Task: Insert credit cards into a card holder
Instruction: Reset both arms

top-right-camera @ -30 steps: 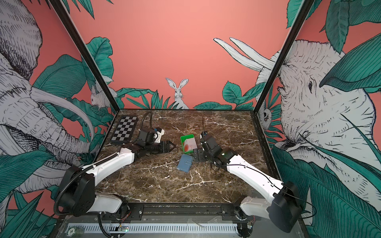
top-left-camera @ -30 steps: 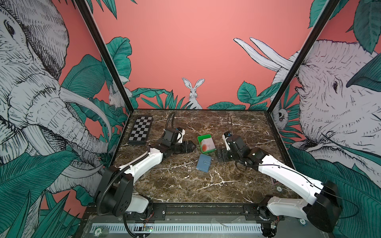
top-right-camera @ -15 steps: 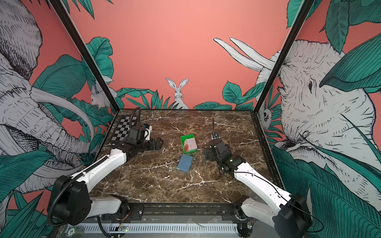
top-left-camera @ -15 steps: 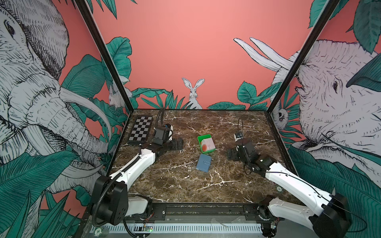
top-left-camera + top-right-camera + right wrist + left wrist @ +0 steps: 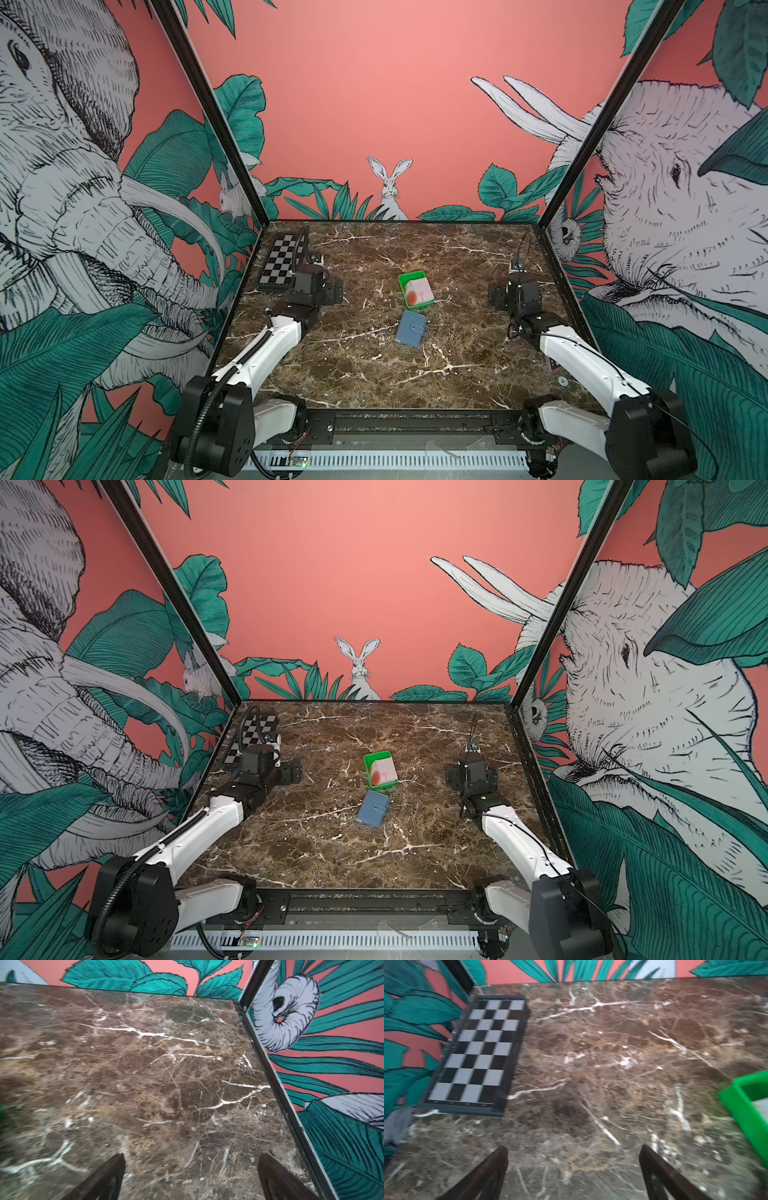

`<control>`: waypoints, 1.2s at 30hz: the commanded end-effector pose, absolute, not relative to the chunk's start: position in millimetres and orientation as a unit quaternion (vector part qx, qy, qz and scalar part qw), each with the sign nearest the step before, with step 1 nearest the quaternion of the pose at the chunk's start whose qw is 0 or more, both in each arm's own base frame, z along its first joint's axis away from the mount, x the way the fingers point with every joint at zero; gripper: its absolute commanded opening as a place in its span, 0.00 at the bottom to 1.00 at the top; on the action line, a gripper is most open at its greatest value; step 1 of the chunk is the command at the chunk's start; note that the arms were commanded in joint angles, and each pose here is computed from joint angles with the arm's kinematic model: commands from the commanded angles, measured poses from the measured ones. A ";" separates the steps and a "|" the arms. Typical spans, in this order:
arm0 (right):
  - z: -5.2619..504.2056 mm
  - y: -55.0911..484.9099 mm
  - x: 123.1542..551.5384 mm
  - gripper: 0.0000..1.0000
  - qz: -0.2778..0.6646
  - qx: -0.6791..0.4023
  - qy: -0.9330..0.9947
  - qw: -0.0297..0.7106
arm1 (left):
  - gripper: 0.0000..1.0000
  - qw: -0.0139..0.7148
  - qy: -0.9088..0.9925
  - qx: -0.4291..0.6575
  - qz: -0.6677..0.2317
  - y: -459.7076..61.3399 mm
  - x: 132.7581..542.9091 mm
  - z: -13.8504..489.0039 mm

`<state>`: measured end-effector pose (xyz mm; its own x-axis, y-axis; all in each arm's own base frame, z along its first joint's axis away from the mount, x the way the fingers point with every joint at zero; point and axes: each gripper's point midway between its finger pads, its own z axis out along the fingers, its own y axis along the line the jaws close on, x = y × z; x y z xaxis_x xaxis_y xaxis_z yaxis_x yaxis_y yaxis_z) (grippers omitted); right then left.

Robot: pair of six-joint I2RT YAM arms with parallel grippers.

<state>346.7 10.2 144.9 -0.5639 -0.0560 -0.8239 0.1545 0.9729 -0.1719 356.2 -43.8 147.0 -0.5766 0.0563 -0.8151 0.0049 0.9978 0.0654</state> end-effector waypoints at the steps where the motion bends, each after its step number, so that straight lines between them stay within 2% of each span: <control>1: 153.3 9.3 363.5 0.98 -0.113 0.020 0.855 0.506 | 0.99 0.519 0.853 0.025 0.048 -28.2 364.7 165.6; 7: 133.4 1.2 373.1 0.98 -0.124 0.009 0.845 0.520 | 0.99 0.518 0.852 0.028 0.069 -11.9 374.3 144.7; 16: 110.6 -7.1 385.5 0.98 -0.129 0.007 0.840 0.526 | 0.99 0.568 0.821 -0.004 0.057 14.5 394.4 119.9; 23: 115.4 -13.5 388.0 0.98 -0.111 0.003 0.818 0.564 | 0.99 0.576 0.816 0.024 0.043 5.7 398.6 103.7; 36: 91.8 -15.5 394.5 0.98 -0.057 0.002 0.823 0.565 | 0.99 0.577 0.815 0.046 0.029 -2.8 400.2 95.7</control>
